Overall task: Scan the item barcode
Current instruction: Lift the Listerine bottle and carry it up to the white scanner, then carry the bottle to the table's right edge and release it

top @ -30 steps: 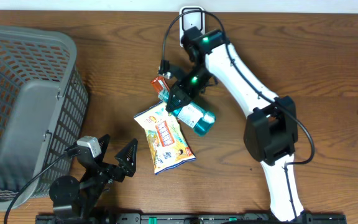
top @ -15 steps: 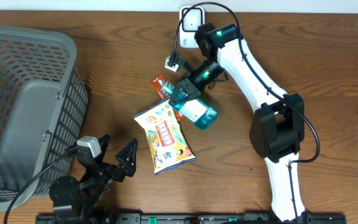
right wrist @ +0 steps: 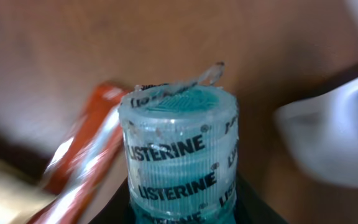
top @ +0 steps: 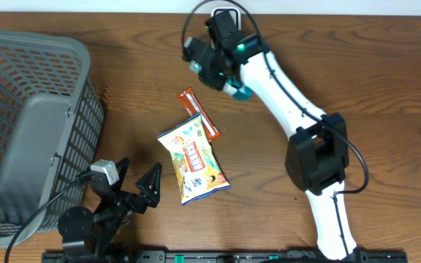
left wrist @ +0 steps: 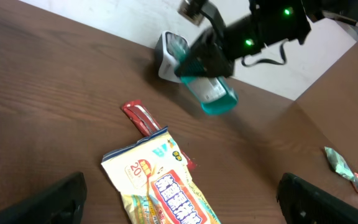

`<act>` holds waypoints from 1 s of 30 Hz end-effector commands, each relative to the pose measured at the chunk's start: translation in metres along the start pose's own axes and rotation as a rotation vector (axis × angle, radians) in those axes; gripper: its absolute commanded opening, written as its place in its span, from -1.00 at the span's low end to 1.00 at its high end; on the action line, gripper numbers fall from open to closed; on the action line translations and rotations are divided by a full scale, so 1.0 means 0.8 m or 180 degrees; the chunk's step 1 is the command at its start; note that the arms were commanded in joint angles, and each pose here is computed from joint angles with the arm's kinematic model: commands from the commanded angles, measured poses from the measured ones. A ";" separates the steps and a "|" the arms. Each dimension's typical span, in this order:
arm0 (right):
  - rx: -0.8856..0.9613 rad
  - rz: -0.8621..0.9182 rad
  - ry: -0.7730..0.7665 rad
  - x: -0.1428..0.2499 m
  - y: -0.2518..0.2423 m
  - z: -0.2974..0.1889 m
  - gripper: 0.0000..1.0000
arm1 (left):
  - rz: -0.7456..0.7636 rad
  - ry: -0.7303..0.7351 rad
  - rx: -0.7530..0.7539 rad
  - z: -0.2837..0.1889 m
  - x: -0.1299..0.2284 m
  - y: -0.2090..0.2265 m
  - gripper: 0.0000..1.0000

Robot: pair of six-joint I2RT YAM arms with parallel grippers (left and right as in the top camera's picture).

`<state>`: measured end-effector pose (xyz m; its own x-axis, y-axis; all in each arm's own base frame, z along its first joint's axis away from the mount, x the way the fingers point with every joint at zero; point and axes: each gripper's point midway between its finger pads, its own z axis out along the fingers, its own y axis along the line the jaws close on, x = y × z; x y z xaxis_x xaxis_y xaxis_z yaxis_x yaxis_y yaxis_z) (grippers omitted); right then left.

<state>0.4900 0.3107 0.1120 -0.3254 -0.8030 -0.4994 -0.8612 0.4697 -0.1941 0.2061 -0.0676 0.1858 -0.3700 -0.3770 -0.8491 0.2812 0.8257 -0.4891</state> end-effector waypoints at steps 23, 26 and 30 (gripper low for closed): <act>0.3333 -0.1432 -0.0335 -0.086 -0.191 0.036 -0.78 | 0.0014 -0.0014 0.0016 -0.001 -0.001 -0.001 0.96; 0.3348 -0.1562 -0.0265 -0.081 -0.191 0.045 -0.76 | 0.0014 -0.0014 0.0016 -0.001 -0.001 -0.001 0.96; 0.3444 -0.1709 -0.0285 -0.089 -0.193 0.038 -0.77 | 0.0014 -0.0014 0.0016 -0.001 -0.001 -0.001 0.96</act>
<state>0.6546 0.3068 0.1242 0.0152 -0.9696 -0.2443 -0.1569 0.2390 -0.9583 0.2061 -0.0677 0.1859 -0.3698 -0.3769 -0.8492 0.2817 0.8255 -0.4890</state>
